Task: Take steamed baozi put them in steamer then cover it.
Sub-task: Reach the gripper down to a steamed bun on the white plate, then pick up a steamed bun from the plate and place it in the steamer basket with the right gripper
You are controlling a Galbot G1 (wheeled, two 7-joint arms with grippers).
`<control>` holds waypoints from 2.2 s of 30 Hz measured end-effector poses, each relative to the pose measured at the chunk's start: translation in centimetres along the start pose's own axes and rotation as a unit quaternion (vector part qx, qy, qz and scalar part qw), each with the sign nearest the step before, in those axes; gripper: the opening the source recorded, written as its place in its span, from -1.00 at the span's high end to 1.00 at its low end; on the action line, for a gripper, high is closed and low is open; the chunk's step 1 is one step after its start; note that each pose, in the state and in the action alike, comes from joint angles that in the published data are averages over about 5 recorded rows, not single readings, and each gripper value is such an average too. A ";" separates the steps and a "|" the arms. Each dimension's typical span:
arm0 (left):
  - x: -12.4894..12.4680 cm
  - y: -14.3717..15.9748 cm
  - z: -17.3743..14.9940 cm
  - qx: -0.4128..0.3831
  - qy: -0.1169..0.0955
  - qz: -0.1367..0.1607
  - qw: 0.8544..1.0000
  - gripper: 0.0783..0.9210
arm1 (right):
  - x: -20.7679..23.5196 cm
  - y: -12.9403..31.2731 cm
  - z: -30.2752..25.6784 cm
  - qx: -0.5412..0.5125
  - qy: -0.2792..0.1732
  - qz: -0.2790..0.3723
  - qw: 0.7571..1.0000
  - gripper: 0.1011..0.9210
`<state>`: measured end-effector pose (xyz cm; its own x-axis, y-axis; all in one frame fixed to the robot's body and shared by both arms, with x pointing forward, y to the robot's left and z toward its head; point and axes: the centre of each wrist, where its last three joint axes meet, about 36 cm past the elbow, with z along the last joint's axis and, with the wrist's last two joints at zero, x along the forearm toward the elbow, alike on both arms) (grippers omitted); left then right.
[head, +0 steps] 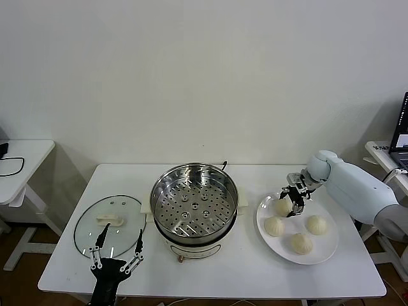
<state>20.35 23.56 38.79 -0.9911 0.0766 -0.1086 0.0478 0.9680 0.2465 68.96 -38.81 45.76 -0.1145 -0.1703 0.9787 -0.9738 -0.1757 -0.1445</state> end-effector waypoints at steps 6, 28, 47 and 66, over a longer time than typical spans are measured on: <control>0.0 0.1 -0.3 0.000 -0.002 0.001 1.000 -0.77 | 2.2 -0.6 -0.7 0.027 -0.005 0.009 1.000 -0.45; 0.0 0.1 -1.2 0.001 -0.007 0.003 1.000 -0.77 | 18.8 -8.1 -23.1 0.469 -0.035 0.079 0.879 -0.41; 0.0 0.2 -1.4 0.001 -0.008 -0.003 1.000 -0.77 | 13.2 -7.7 -35.9 0.626 -0.015 0.026 0.779 -0.39; 0.0 0.3 -1.2 0.000 -0.009 -0.007 1.000 -0.77 | 8.0 -8.6 -38.9 0.645 0.003 0.000 0.764 -0.40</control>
<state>20.21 23.57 40.03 -0.9894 0.0679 -0.1284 0.0348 0.9690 0.2447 68.79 -0.89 60.50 -0.1192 -0.1656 0.9790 0.0306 -0.9861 -0.1631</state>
